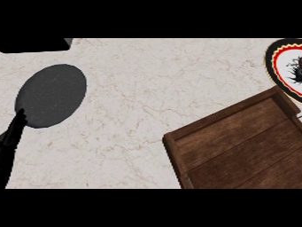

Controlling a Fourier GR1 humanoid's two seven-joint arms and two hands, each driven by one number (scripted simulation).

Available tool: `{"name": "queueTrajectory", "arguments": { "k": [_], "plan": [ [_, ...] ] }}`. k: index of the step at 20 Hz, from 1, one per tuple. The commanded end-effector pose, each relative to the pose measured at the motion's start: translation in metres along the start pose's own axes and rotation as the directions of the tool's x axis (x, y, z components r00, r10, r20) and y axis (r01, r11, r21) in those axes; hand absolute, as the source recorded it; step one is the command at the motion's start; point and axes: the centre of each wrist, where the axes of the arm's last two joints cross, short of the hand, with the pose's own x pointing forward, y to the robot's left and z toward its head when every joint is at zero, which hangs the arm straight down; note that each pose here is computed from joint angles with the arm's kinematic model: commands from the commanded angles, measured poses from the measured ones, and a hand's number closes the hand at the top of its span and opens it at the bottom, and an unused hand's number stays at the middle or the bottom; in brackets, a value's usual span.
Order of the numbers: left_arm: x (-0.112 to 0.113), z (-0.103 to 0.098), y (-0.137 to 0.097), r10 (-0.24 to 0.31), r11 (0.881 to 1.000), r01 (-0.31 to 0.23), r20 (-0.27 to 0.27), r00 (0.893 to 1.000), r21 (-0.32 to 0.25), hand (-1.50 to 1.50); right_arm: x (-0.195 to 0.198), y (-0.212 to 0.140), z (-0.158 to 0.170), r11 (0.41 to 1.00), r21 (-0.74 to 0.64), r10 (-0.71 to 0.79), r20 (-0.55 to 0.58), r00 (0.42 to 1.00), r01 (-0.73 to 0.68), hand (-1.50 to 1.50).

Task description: Pick the croissant from the tray and place it in the plate

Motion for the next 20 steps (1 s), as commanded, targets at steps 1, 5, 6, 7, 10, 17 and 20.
{"name": "queueTrajectory", "arguments": {
  "k": [1, 5, 6, 7, 10, 17, 20],
  "plan": [
    [0.0, 0.0, -0.003, 0.006, 1.0, -0.006, 0.011, 1.0, -0.014, 0.0, -0.032, -0.042, 0.01, 0.98, -0.178, -0.067, 0.136, 0.988, 0.091, 1.5],
    [0.002, -0.005, 0.001, -0.004, 0.999, 0.005, 0.016, 1.0, -0.032, 0.0, -0.055, -0.064, 0.02, 0.959, -0.198, -0.13, 0.324, 0.937, 0.202, 1.5],
    [0.002, -0.006, 0.002, -0.011, 1.0, 0.012, 0.027, 1.0, -0.02, 0.0, -0.065, -0.066, 0.025, 0.955, -0.198, -0.141, 0.357, 0.923, 0.222, 1.5],
    [0.006, -0.008, -0.003, -0.008, 1.0, 0.009, 0.031, 0.999, -0.028, 0.0, -0.073, -0.061, 0.028, 0.955, -0.159, -0.174, 0.379, 0.909, 0.249, 1.5],
    [0.006, -0.008, -0.004, -0.006, 0.998, 0.008, 0.038, 0.999, -0.057, 0.0, -0.093, -0.077, 0.039, 0.948, -0.141, -0.197, 0.446, 0.873, 0.286, 1.5],
    [0.018, -0.029, -0.018, 0.005, 0.995, 0.001, 0.06, 0.998, -0.102, 0.0, -0.096, -0.077, 0.023, 0.944, -0.065, -0.253, 0.486, 0.837, 0.323, 1.5],
    [0.024, -0.033, -0.026, -0.005, 0.996, 0.01, 0.054, 0.999, -0.092, 0.0, -0.089, -0.074, 0.011, 0.945, -0.026, -0.278, 0.47, 0.838, 0.327, 1.5]
  ]
}}
